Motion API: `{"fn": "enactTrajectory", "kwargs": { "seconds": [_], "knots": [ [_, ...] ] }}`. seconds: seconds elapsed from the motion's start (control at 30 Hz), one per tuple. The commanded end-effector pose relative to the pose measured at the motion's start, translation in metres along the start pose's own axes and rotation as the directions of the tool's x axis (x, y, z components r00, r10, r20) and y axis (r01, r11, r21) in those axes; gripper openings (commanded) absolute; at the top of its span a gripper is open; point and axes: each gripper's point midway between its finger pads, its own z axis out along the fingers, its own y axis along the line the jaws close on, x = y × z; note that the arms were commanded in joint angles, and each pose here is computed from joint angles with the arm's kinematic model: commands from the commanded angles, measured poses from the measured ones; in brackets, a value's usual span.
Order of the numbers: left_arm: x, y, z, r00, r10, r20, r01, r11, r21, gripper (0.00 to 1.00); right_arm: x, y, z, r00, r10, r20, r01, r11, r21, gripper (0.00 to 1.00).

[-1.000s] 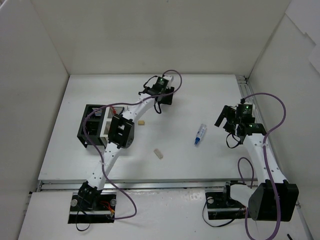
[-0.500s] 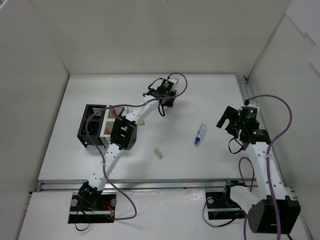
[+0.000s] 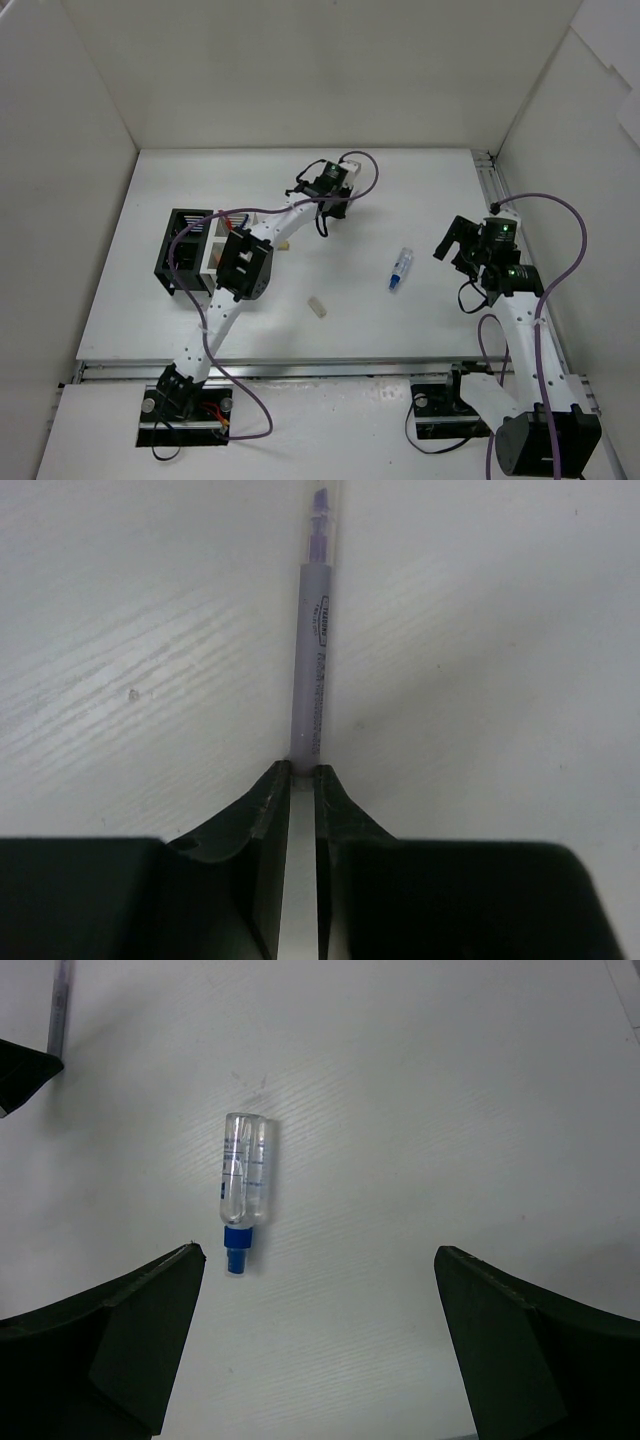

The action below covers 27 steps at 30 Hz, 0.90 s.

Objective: Sort the stationery into containers
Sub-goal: Move the pen to the center of the board.

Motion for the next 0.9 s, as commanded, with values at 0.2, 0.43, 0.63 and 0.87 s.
{"fn": "enactTrajectory", "kwargs": {
  "seconds": [0.2, 0.43, 0.63, 0.87],
  "knots": [
    [0.03, -0.02, -0.106, 0.995, 0.097, -0.014, -0.096, 0.995, 0.026, 0.0, -0.006, 0.001, -0.003, 0.999, -0.023, 0.027, 0.024, 1.0, -0.016, 0.98],
    [0.072, -0.041, -0.15, 0.991, 0.115, -0.064, -0.114, 0.993, 0.023, 0.0, 0.001, 0.004, 0.0, 1.0, -0.024, 0.0, 0.024, 0.999, -0.044, 0.98],
    [0.097, -0.049, -0.144, 0.986, 0.09, -0.138, -0.086, 0.996, 0.035, 0.0, 0.001, 0.006, -0.002, 1.0, -0.022, 0.004, 0.022, 0.998, -0.055, 0.98],
    [0.089, -0.059, -0.15, 0.982, 0.131, -0.139, -0.121, 0.99, 0.072, 0.24, -0.001, 0.006, -0.004, 1.0, -0.024, 0.013, 0.025, 0.998, -0.056, 0.98]
  ]
}}
